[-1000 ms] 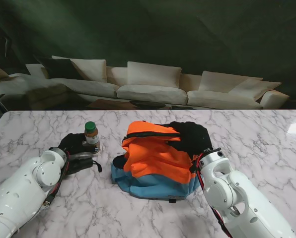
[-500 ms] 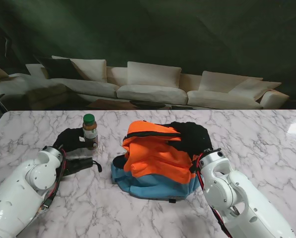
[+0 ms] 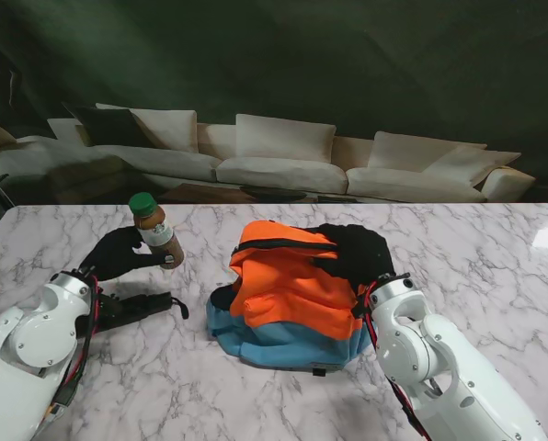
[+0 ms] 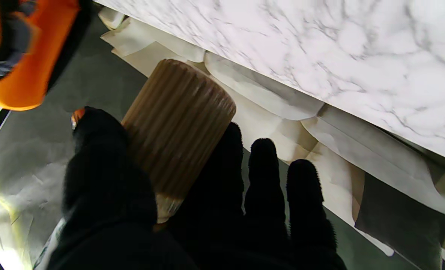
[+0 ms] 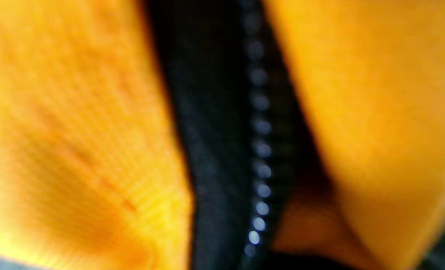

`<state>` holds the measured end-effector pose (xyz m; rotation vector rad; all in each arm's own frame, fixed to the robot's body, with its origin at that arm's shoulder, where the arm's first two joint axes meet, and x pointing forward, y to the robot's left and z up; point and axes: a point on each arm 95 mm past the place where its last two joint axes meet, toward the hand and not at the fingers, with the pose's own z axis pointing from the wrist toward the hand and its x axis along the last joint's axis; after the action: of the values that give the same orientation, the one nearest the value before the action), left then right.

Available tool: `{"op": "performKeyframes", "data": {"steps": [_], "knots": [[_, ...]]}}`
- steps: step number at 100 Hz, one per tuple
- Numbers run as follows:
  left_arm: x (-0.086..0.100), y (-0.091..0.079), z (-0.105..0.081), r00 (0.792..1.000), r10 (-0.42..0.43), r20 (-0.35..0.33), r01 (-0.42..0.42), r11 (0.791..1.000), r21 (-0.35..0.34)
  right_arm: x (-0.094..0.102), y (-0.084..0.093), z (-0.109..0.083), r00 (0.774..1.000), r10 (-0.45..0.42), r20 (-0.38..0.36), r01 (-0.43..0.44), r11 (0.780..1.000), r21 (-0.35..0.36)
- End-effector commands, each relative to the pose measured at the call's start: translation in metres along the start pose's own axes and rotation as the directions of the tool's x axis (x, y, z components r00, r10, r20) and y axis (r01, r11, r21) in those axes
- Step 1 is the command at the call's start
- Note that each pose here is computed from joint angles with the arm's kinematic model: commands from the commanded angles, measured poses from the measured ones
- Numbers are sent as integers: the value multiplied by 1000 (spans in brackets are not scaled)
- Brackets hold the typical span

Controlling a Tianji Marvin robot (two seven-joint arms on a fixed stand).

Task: Put the umbrella and water cup into the side pockets of the backpack

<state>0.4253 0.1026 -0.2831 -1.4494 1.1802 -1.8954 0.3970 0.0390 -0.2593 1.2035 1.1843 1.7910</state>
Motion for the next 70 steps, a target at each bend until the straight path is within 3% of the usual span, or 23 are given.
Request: {"op": "performKeyframes", "data": {"steps": [1, 22, 33, 51, 70], "knots": [[5, 5, -4, 1000, -5, -12, 5, 1000, -26, -5, -12, -4, 1000, -4, 22, 4, 999, 35], [25, 17, -16, 990, -129, -56, 124, 989, -77, -7, -11, -2, 1000, -8, 26, 7, 999, 32], [32, 25, -17, 987, -146, -69, 137, 983, -122, -8, -10, -1, 1000, -5, 29, 5, 1000, 28], [43, 41, -9, 981, -177, -75, 158, 965, -208, -9, -6, 0, 1000, 0, 1, 0, 1000, -12], [56, 49, 4, 974, -204, -101, 174, 954, -244, -8, -3, -1, 1000, 1, -16, -2, 1000, -22]]}}
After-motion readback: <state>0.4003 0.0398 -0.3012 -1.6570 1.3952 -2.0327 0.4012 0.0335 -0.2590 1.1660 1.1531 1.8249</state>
